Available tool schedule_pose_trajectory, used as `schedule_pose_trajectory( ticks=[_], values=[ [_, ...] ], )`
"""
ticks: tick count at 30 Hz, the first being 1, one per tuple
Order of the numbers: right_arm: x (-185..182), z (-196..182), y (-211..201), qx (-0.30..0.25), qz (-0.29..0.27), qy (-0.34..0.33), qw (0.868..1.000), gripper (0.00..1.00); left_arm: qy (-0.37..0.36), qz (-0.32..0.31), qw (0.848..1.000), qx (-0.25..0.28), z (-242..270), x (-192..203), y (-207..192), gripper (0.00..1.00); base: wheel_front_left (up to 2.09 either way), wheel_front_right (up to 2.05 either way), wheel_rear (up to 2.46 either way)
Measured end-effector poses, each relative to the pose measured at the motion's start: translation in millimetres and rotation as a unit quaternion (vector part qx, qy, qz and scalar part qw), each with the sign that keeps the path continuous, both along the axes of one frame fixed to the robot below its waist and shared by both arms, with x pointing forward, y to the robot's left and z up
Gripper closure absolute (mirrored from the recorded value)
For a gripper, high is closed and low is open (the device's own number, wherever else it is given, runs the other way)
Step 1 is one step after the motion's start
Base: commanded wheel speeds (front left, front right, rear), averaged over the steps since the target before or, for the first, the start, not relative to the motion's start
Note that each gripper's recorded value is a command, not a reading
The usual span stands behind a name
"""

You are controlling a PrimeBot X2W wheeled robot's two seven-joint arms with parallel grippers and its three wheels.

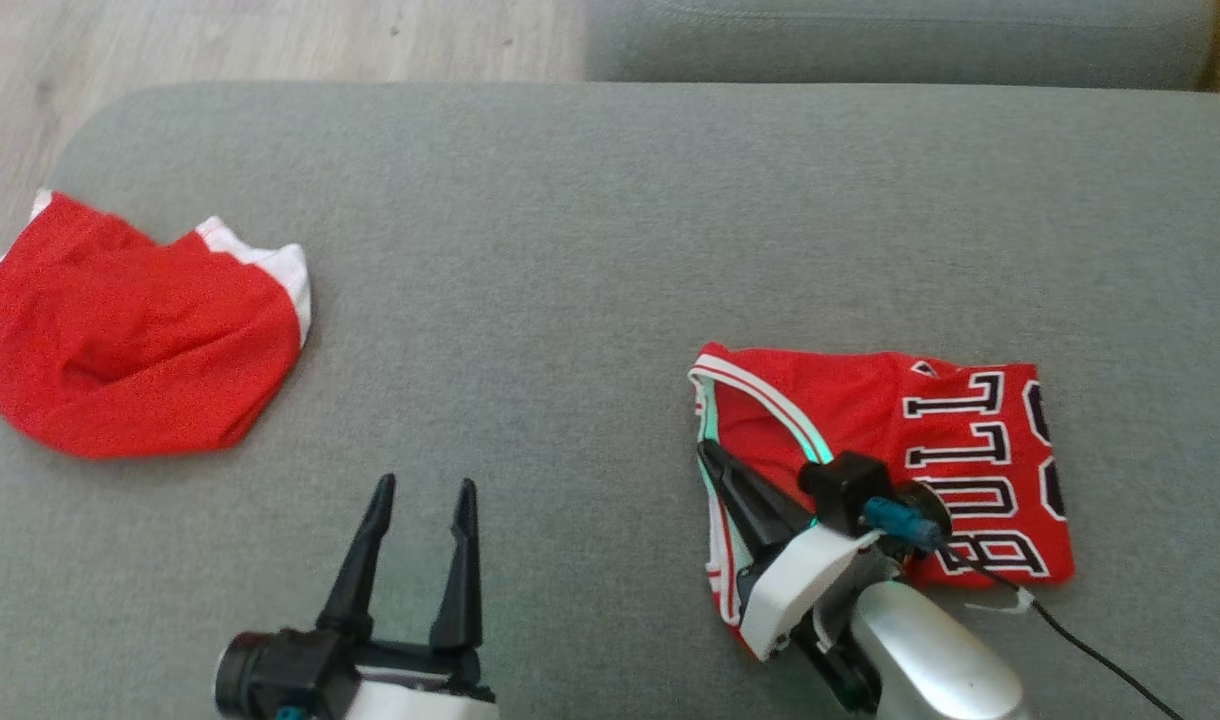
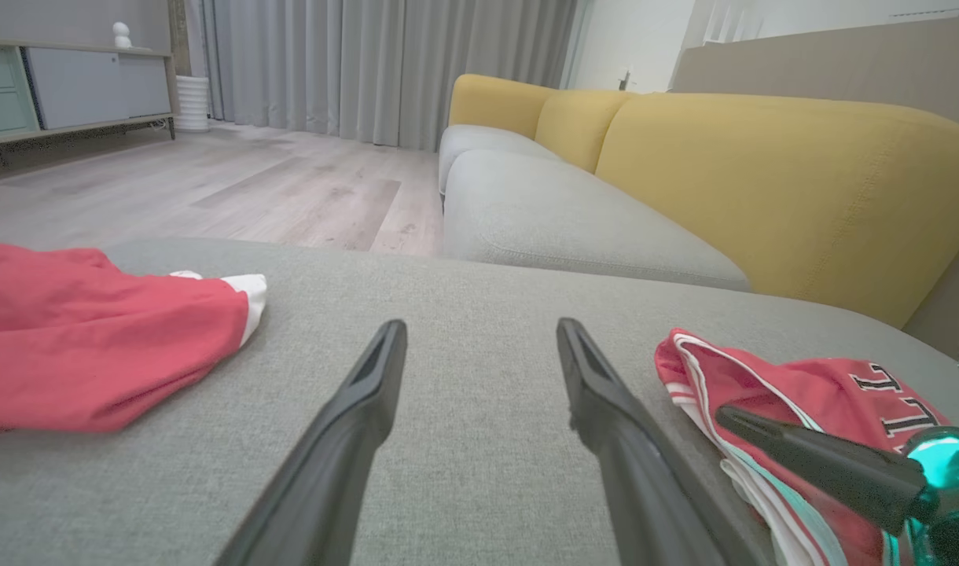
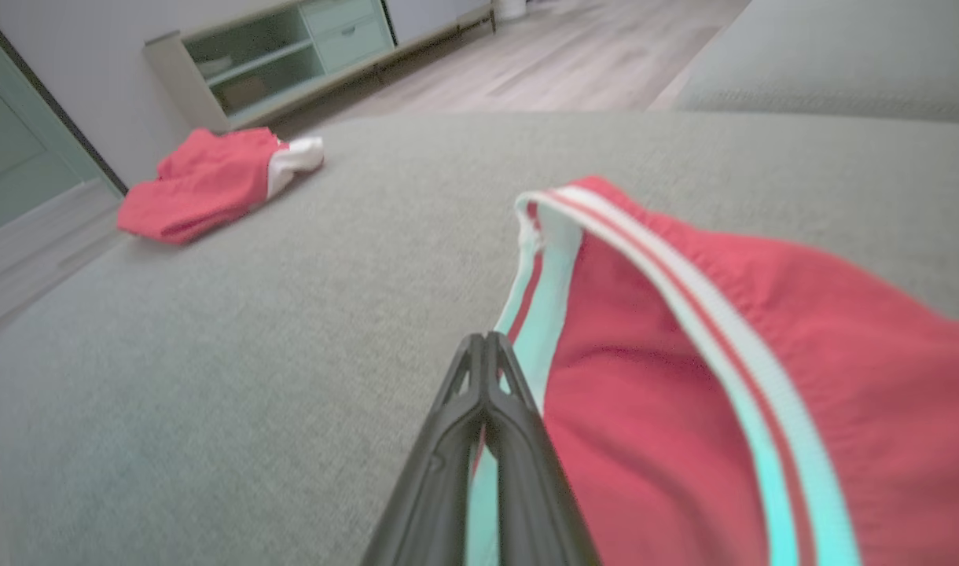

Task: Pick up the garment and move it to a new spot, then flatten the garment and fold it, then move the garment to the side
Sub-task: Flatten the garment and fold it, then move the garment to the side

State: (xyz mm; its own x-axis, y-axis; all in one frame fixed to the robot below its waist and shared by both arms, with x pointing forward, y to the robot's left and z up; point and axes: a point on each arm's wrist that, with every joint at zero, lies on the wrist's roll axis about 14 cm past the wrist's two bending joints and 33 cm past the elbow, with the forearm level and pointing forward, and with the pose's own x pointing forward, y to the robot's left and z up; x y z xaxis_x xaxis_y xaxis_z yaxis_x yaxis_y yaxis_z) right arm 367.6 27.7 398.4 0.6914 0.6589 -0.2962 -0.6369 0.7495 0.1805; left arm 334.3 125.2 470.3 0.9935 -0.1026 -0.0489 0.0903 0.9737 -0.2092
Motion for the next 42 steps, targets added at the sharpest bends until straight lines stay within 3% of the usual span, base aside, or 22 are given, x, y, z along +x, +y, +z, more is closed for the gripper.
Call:
schedule_pose_trajectory(
  ticks=[6,7,8,9,10,11,17,21,30,42],
  values=[
    [24,39,-27,0.043,-0.069,-0.051,0.995,0.99,-0.019,-0.005,1.0,0.002,10,5,1,0.0,0.0,0.0,0.0],
    [29,47,-36,0.046,-0.085,-0.066,0.993,0.88,-0.022,-0.006,1.0,0.002,12,6,1,0.0,0.0,0.0,0.0],
    [35,55,-47,0.045,-0.101,-0.083,0.99,0.63,-0.027,-0.011,1.0,0.005,14,6,0,0.0,0.0,0.0,0.0],
    [39,65,-58,0.042,-0.118,-0.103,0.987,0.55,-0.032,-0.014,0.999,0.007,17,6,-2,0.0,0.0,0.0,0.0],
    [42,75,-70,0.038,-0.134,-0.125,0.982,0.22,-0.037,-0.021,0.999,0.008,19,6,-5,0.0,0.0,0.0,0.0],
    [43,85,-84,0.035,-0.154,-0.145,0.977,0.0,-0.041,-0.024,0.999,0.01,22,5,-6,0.0,0.0,0.0,0.0],
    [7,92,-166,0.009,-0.257,-0.177,0.95,0.0,-0.045,-0.038,0.998,0.016,22,-6,-11,0.0,0.0,0.0,0.0],
    [-16,85,-202,-0.016,-0.291,-0.173,0.941,0.0,-0.039,-0.037,0.998,0.027,17,-14,-7,0.0,0.0,0.0,0.0],
    [-48,53,-210,-0.034,-0.296,-0.123,0.947,0.0,-0.008,0.0,0.999,0.047,-4,-33,20,0.0,0.0,0.0,0.0],
    [-48,47,-192,-0.023,-0.28,-0.112,0.953,0.0,0.005,0.037,0.998,0.052,-11,-43,42,0.0,0.0,0.0,0.0]
  ],
)
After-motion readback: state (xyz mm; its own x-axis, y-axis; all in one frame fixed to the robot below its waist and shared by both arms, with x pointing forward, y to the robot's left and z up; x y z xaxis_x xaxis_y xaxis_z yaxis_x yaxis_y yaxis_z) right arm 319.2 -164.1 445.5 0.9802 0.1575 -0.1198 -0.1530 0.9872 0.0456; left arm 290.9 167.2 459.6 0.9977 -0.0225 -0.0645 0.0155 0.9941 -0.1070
